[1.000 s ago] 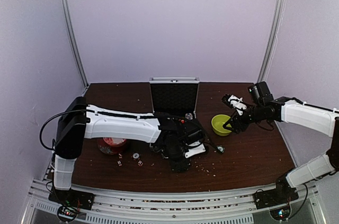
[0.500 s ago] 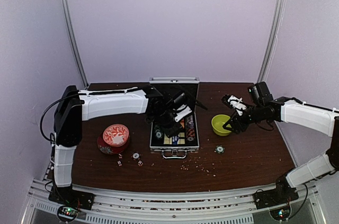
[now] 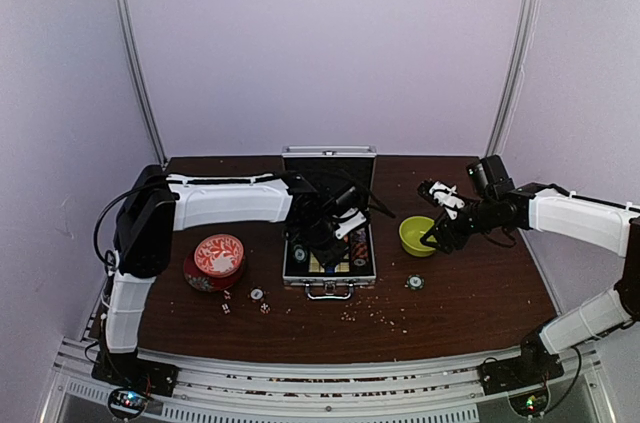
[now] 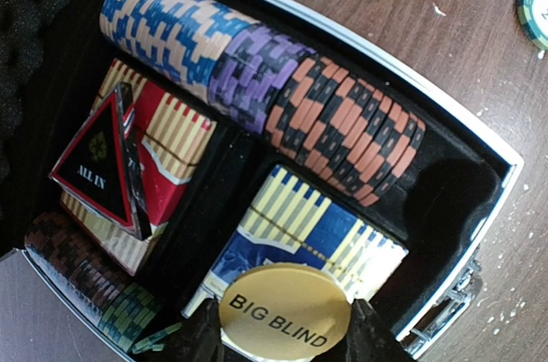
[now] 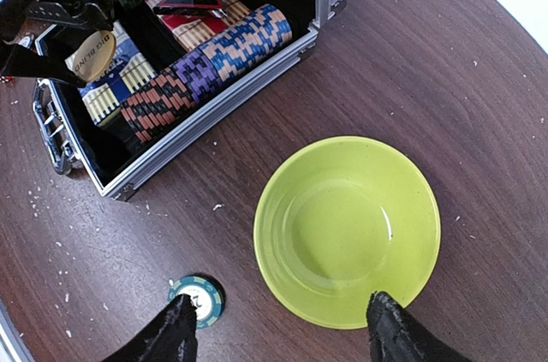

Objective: Pack up texas hold em set

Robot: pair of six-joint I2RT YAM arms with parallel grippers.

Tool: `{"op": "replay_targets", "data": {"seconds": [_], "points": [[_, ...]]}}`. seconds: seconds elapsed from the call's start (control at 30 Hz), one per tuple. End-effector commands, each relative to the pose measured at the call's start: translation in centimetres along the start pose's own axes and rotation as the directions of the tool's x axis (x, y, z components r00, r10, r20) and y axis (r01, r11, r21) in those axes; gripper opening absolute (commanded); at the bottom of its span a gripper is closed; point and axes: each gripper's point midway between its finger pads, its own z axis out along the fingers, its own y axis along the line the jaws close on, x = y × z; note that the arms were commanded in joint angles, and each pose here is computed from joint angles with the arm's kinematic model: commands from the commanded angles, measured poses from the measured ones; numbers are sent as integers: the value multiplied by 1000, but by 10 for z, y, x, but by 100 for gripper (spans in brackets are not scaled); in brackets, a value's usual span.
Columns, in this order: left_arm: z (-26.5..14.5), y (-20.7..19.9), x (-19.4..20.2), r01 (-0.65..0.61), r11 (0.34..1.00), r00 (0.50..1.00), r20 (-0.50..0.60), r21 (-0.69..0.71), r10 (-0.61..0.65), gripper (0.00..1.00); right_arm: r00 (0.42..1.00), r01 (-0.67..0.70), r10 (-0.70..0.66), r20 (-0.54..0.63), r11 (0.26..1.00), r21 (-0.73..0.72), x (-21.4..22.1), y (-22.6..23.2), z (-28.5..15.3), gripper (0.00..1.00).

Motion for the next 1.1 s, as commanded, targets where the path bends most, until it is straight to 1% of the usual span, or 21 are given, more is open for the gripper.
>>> {"op": "replay_targets", "data": {"seconds": [0.0, 0.27, 0.37, 0.43, 0.53, 0.67, 0.73, 0.93, 0.97, 1.07], "points": [[9, 1, -2, 21, 1000, 1000, 6, 14, -21, 46, 1000, 6, -6, -3, 1000, -15, 0, 3, 2, 69], [12, 0, 2, 24, 999, 1000, -6, 28, -23, 55, 1000, 4, -4, -7, 1000, -19, 0, 3, 3, 69], [10, 2, 1, 26, 999, 1000, -1, 20, -26, 59, 1000, 5, -6, -6, 1000, -19, 0, 3, 3, 69], [6, 5, -1, 32, 999, 999, 1, 5, -32, 60, 1000, 6, -6, -4, 1000, -21, 0, 4, 2, 69], [-11, 9, -4, 46, 999, 999, 20, -9, -45, 60, 1000, 4, -4, -5, 1000, -23, 0, 4, 2, 69], [-45, 16, -2, 87, 996, 994, 64, -22, -86, 62, 1000, 4, -4, -5, 1000, -24, 0, 4, 3, 69], [-53, 19, 9, 109, 993, 993, 50, -38, -107, 62, 1000, 3, -3, -8, 1000, -26, 1, 4, 3, 69], [-62, 21, 71, 138, 987, 986, -81, -76, -144, 60, 1000, 10, -10, -9, 1000, -24, -1, 4, 3, 69], [-61, 20, 82, 142, 987, 984, -101, -74, -149, 58, 1000, 11, -11, -9, 1000, -24, -1, 5, 3, 69], [-57, 12, 109, 150, 987, 975, -156, -51, -156, 48, 1000, 12, -12, -11, 1000, -25, 0, 5, 4, 69]]}}
